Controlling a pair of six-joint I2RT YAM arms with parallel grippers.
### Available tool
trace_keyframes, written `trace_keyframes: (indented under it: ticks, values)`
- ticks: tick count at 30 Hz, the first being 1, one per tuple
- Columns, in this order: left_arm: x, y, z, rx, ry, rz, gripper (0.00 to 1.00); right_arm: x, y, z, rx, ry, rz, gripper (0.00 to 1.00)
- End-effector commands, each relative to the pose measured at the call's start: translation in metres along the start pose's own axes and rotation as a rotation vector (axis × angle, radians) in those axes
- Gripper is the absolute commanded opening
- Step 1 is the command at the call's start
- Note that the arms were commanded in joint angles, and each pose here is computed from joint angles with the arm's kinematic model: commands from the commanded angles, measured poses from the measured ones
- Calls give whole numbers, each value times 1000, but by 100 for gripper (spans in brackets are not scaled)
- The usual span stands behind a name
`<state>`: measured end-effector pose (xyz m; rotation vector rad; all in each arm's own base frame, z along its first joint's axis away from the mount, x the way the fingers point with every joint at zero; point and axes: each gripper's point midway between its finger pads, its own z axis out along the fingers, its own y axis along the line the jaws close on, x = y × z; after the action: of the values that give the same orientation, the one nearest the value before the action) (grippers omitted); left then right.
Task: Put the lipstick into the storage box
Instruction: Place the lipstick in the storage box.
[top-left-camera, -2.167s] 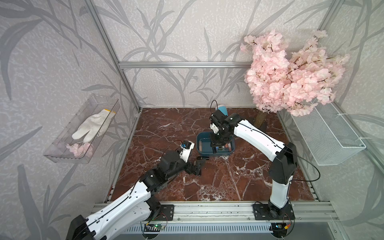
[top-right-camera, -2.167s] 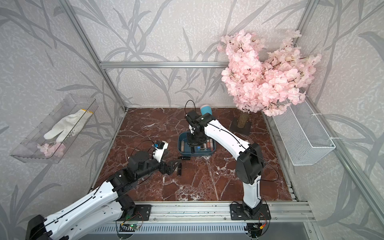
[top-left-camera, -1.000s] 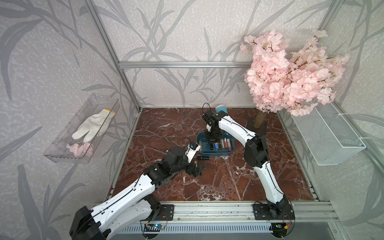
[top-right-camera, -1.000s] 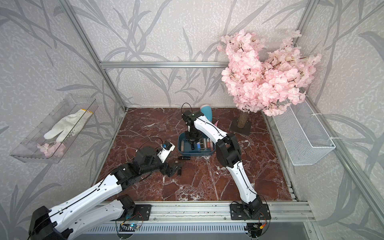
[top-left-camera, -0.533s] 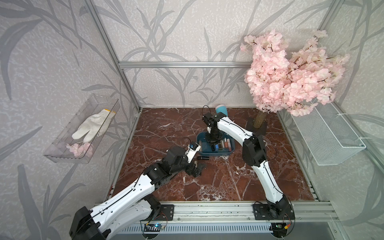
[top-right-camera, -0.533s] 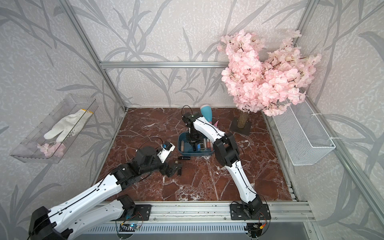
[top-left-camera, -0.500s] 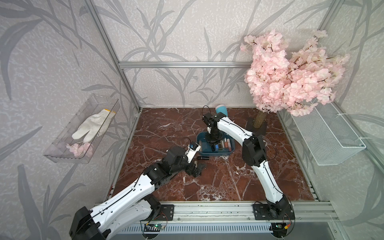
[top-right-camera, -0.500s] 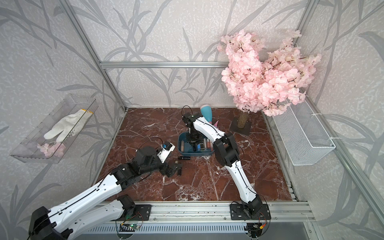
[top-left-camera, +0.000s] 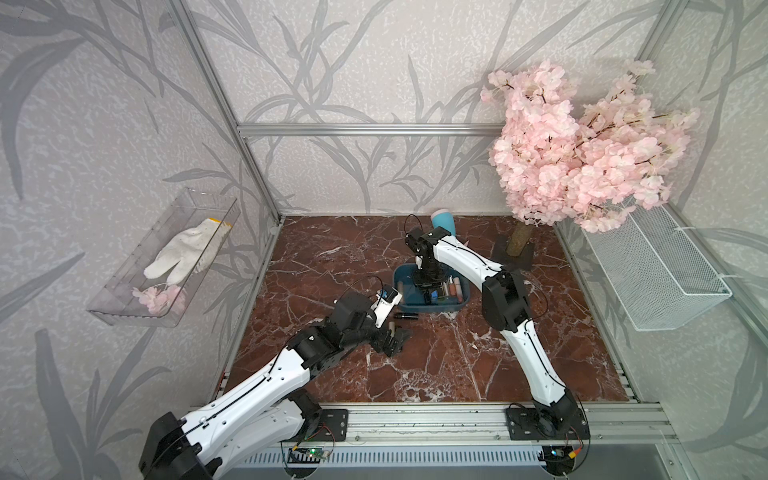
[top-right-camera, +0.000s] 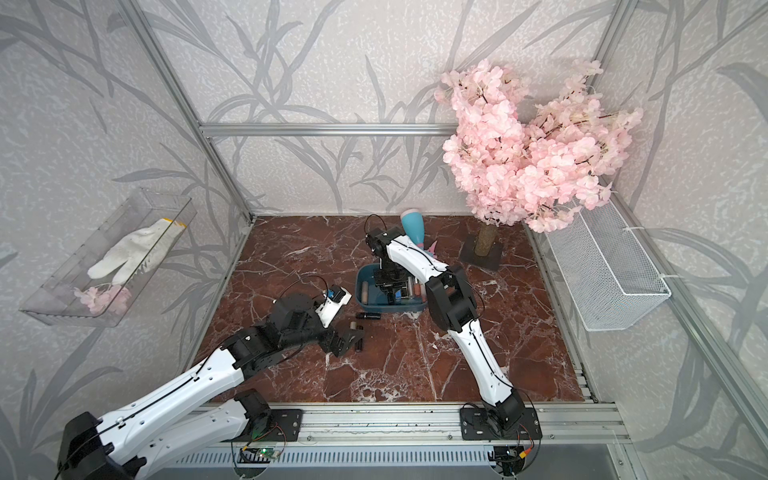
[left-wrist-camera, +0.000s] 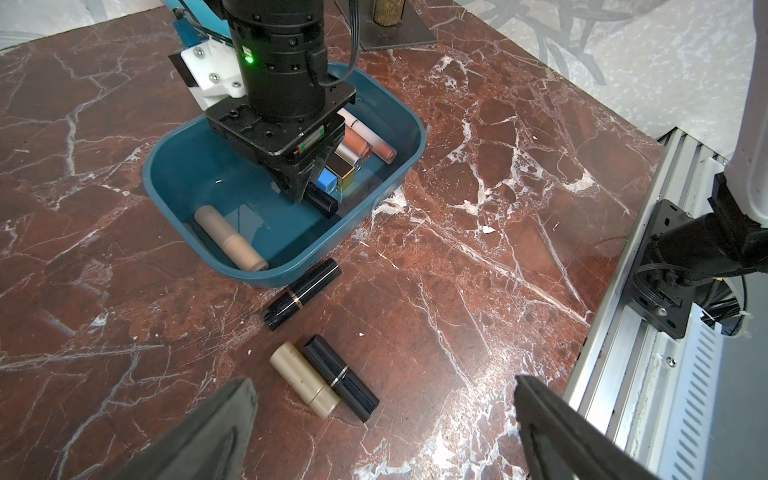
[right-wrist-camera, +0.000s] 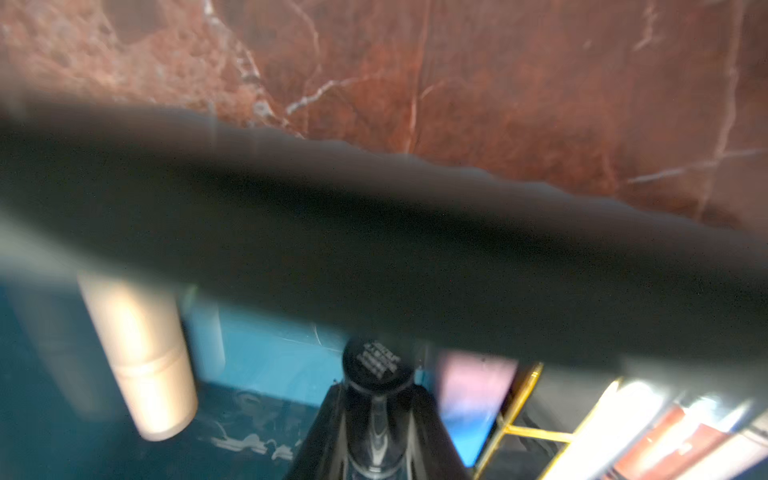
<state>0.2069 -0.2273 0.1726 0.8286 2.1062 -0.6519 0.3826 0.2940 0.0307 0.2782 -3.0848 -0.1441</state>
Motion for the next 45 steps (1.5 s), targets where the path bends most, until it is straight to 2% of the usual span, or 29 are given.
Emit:
trace_keyframes:
  ticks: [1,18,26,30,38,45]
  values:
    - [-8,-2,-3,11,-9,21,100,1,-11,3,35,17,15,23]
    - [3,-7,2,48,34,10,100,4,-13,6,44,24,20,32]
    - [2,-7,2,52,30,7,100,4,-14,-4,48,-1,17,32]
    - [-2,-7,0,48,15,6,100,3,-13,-18,42,-26,16,32]
    - [-12,0,-4,-3,-34,-8,100,5,-9,-69,5,-120,19,33]
    - [-17,9,-14,-58,-98,-64,100,36,9,-98,-29,-149,-22,33]
